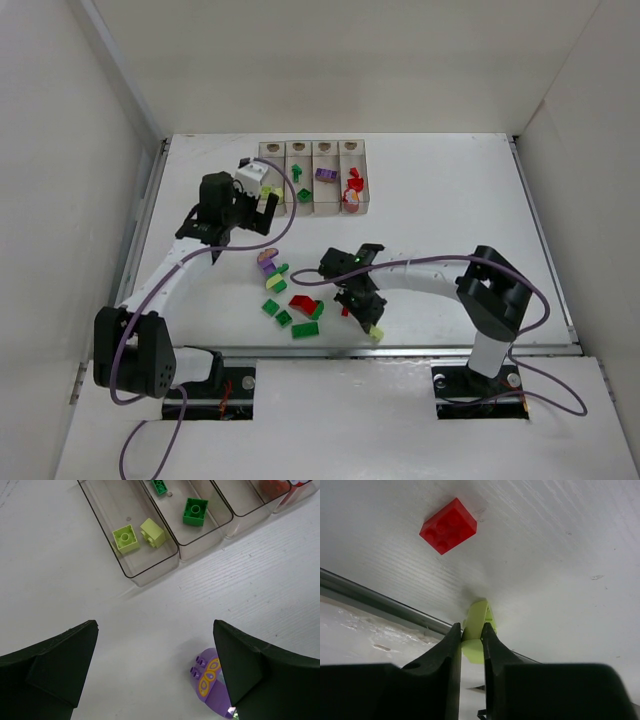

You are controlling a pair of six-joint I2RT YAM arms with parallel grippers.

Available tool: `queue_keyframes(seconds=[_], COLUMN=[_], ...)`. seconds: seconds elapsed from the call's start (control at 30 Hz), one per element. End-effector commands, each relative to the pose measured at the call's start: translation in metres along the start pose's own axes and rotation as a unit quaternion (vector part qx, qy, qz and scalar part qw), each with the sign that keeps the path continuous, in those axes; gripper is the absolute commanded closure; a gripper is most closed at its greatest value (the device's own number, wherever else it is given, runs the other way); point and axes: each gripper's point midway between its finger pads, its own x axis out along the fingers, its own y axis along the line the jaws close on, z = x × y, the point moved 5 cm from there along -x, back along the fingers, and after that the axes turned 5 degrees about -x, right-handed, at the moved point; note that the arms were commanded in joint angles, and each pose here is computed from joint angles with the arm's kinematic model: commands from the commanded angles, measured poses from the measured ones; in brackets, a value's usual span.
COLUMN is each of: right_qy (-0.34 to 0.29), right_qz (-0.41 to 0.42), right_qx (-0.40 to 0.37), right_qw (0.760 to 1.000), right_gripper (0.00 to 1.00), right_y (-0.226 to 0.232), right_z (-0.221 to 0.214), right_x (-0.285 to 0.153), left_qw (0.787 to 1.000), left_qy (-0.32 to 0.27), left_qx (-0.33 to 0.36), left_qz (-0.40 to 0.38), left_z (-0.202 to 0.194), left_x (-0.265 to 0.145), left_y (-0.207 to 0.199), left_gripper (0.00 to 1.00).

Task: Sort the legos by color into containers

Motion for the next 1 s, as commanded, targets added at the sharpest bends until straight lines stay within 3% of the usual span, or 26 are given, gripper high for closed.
queue_keyframes(seconds=[0.0,0.17,0.27,0.37,0.47,0.73,0.97], right_qy=[-0.056,-0.182,-0.261,-0.365,-0.432,-0.481,-0.49], right_qz=[0.005,0.012,0.059,0.144,0.208,0.311,0.318], right_qx=[0.002,0.058,0.109,0.106,0.085,0.041,0.029], right_qw=[0.998,0.982,0.957,0.914,0.874,0.819,0.811], right_gripper=[1.0,1.0,1.0,1.0,1.0,1.0,1.0], right_y=[0.002,-0.016,-0.043,-0.055,-0.048,-0.026,-0.024], right_z=[0.016,0.062,0.091,0.125,0.148,0.168,0.169], right_x=[-0.021,-0.088,-0.132,-0.185,-0.222,-0.257,-0.262], left_qw=[1.0,0.98,0.934,0.883,0.858,0.825,0.843], left_qy=[-0.022,-0.048,-0.111,-0.198,-0.251,-0.248,-0.245], left_qx=[0.004,0.086,0.212,0.315,0.334,0.359,0.325], left_qz=[-0.013,-0.173,-0.267,-0.286,-0.298,-0.358,-0.351], left_z=[0.011,0.027,0.032,0.039,0.051,0.058,0.075], left_x=[-0.011,-0.034,-0.059,-0.084,-0.099,-0.096,-0.081], left_y=[-0.004,-0.04,-0.061,-0.072,-0.084,-0.115,-0.126], left_gripper=[0.01,0.03,0.0,0.0,0.0,0.0,0.0])
